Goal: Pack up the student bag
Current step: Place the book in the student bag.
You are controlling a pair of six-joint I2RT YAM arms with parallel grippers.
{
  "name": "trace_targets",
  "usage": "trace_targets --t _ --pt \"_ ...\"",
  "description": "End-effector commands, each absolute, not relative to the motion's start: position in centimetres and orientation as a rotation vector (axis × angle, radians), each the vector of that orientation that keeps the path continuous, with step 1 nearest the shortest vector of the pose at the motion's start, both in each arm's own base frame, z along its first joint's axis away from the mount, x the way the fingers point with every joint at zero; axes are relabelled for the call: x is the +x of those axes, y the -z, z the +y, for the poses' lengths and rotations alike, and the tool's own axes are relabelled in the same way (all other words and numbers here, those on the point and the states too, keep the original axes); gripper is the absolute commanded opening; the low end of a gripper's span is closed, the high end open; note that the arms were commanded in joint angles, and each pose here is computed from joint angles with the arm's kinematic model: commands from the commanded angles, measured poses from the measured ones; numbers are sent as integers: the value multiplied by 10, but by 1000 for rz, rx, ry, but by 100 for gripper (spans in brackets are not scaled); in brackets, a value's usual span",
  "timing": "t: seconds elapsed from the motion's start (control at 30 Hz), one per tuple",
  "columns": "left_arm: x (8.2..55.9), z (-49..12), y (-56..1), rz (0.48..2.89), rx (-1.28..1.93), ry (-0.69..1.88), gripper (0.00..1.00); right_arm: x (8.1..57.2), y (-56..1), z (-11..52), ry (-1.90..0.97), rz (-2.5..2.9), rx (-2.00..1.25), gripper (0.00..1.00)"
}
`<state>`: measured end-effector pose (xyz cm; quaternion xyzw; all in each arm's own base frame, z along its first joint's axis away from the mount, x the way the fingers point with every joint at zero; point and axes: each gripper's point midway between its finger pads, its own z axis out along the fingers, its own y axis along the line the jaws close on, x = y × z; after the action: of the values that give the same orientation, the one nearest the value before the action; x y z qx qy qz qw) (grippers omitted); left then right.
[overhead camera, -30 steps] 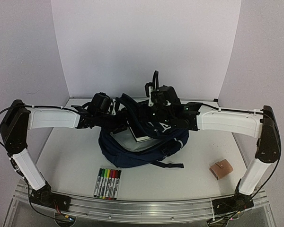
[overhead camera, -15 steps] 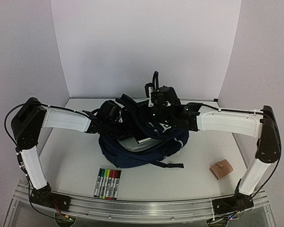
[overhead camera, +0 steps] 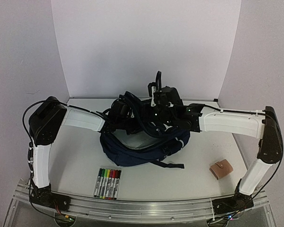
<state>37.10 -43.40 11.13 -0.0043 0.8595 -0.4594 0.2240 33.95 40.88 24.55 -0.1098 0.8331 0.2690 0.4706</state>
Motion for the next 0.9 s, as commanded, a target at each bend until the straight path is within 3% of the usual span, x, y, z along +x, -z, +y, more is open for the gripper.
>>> trace_targets --t 0.0,0.13,0.33,0.53,0.77,0.83,0.87 --pt "400 -457 -154 2159 92 1319 21 336 -305 403 -763 1892 -184 0" --pt "392 -449 -169 2133 144 1291 28 344 -301 388 -680 1894 -112 0" --pt "354 -408 -188 2159 231 1189 60 377 -284 351 -579 1933 14 0" --pt "303 -356 -196 2249 275 1102 80 405 -262 328 -519 1970 49 0" --pt "258 -303 -157 2496 155 973 86 416 -256 330 -500 1983 -20 0" --pt "247 -288 -142 2557 79 949 86 406 -263 346 -587 1988 -118 6" --pt "242 -282 -136 2583 40 940 86 400 -267 353 -633 1987 -162 14"
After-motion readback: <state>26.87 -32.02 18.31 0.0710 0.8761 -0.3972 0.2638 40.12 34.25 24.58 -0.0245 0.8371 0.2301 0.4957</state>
